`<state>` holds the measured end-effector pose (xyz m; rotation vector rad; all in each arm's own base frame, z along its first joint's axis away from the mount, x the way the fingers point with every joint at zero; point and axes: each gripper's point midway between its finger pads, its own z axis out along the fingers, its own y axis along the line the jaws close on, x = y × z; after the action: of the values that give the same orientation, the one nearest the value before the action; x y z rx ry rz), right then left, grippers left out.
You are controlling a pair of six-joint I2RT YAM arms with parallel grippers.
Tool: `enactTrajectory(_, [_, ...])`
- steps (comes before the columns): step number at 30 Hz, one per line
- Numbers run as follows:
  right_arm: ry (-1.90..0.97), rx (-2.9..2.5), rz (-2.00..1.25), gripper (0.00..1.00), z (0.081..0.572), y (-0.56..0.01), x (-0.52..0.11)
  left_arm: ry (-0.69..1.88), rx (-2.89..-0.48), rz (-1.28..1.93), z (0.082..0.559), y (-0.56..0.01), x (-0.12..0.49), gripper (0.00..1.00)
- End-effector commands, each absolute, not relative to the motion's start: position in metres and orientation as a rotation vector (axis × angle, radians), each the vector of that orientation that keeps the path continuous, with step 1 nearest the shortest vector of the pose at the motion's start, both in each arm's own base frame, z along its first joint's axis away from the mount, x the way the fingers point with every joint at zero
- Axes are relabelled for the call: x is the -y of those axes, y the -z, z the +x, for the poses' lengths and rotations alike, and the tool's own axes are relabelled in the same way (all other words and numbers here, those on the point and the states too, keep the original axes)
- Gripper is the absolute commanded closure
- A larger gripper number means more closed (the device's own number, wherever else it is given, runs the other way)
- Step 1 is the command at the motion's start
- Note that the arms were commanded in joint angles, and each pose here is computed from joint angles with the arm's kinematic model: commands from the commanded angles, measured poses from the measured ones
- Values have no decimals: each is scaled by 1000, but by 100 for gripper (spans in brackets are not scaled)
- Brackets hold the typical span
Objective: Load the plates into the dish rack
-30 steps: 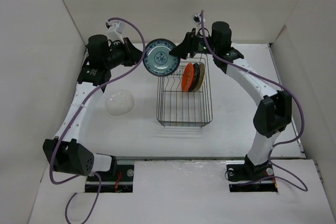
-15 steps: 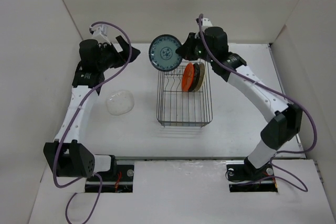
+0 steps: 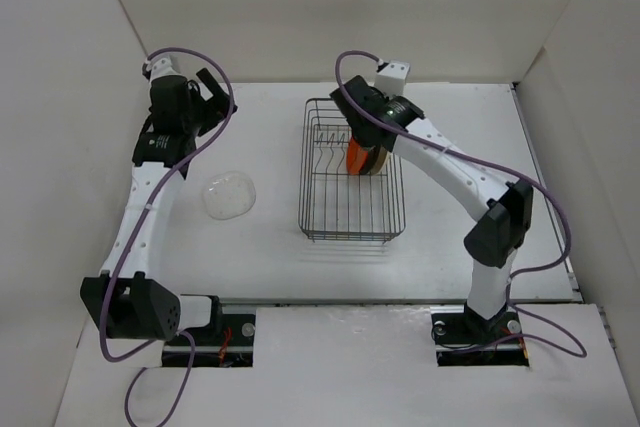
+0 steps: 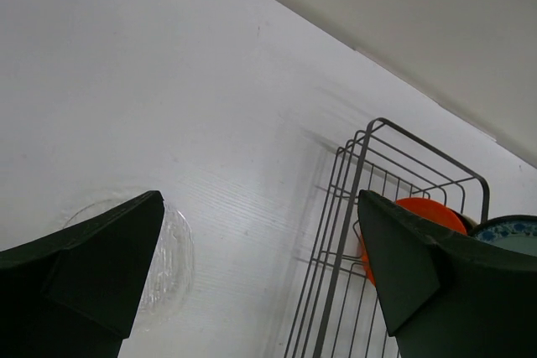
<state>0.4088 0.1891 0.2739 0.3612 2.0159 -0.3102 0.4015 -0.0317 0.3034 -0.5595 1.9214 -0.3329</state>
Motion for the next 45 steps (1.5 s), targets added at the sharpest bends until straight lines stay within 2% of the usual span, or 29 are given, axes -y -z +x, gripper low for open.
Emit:
enactTrajectory(1, [444,-1913,421,100,398,-300,-174,308,-1889,-588,406,-317,25,0])
enactTrajectory(13, [417,-1927,339,100,404,-295,-219,298,-1892,-581,402,-318,24,0])
enactTrajectory(22, [488,-1998,231,100,416,-256,-235,298,-1892,-581,402,-318,24,0])
enactTrajectory(31, [429,-2050,162,99,424,-236,-255,288,-1889,-587,402,-318,22,0])
enactTrajectory(33, [414,-2064,137,94,425,-229,-260,275,-1884,-596,403,-318,20,0])
enactTrajectory(34, [393,-2064,132,71,426,-233,-262,272,-1893,-597,401,-316,20,0])
enactTrajectory(36, [357,-2068,117,52,427,-232,-267,248,-1896,-612,404,-312,16,0])
enactTrajectory(37, [357,-2065,108,37,426,-234,-266,215,-1906,-631,404,-306,11,0])
enactTrajectory(41, [340,-2062,104,24,426,-241,-267,94,-1938,-748,404,-286,-7,0])
enactTrajectory(43, [333,-2040,105,24,424,-256,-263,76,-1935,-788,405,-283,-11,0])
enactTrajectory(45, [333,-2022,111,18,422,-268,-258,36,-1941,-832,400,-278,-21,0])
